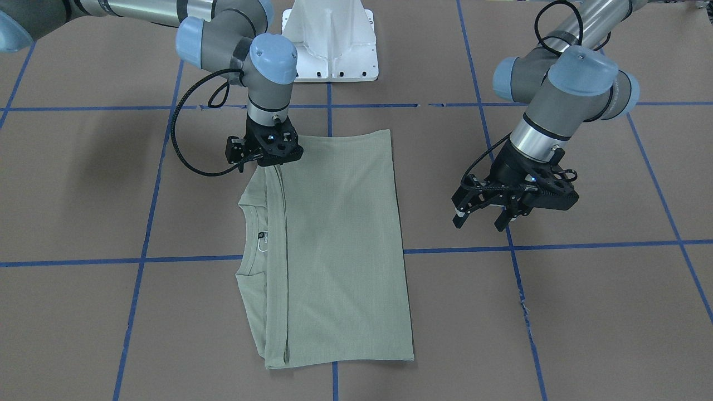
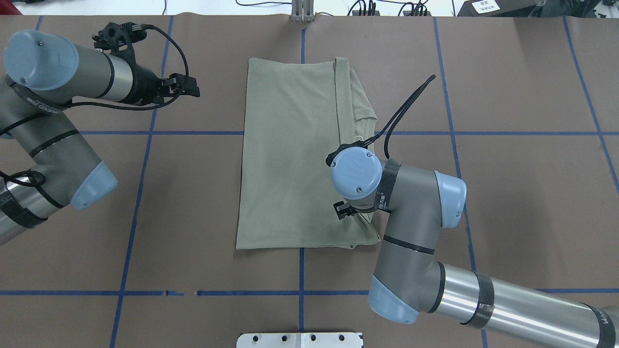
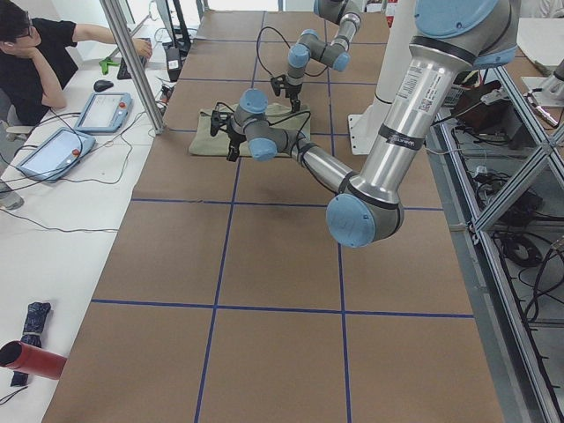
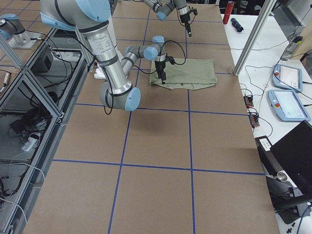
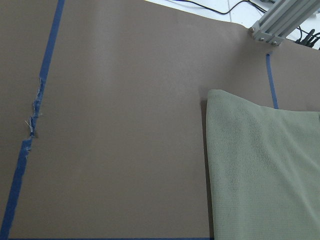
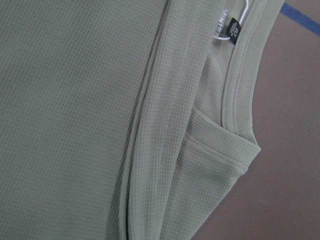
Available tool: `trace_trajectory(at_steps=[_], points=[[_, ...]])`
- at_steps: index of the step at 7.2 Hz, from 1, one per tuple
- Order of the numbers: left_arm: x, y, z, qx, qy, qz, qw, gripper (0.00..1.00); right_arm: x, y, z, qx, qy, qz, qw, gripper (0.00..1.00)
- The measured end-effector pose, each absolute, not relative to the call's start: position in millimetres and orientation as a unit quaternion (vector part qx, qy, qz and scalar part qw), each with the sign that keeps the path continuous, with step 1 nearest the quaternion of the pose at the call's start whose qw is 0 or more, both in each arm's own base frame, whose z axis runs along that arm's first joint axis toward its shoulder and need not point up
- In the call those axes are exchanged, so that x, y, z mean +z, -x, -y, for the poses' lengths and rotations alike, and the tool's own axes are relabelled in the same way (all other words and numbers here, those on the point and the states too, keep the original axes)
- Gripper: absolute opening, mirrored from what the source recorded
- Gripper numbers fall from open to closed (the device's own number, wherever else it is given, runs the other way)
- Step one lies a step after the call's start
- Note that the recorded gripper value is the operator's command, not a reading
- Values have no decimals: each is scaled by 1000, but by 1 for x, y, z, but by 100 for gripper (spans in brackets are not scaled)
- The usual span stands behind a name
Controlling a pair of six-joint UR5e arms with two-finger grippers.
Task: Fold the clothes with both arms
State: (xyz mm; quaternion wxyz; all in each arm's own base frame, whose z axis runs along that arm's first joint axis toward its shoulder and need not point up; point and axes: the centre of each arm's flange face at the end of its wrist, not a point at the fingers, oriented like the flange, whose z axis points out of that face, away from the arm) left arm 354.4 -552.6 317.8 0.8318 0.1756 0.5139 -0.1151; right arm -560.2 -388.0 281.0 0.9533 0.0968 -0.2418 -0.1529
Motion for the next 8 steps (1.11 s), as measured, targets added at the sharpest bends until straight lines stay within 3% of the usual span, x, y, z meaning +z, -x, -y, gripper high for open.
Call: trace_trajectory(at_steps=[8], points=[[312, -357, 551, -114, -176, -518, 829, 100, 327, 526, 414, -140, -44, 238, 960, 100]])
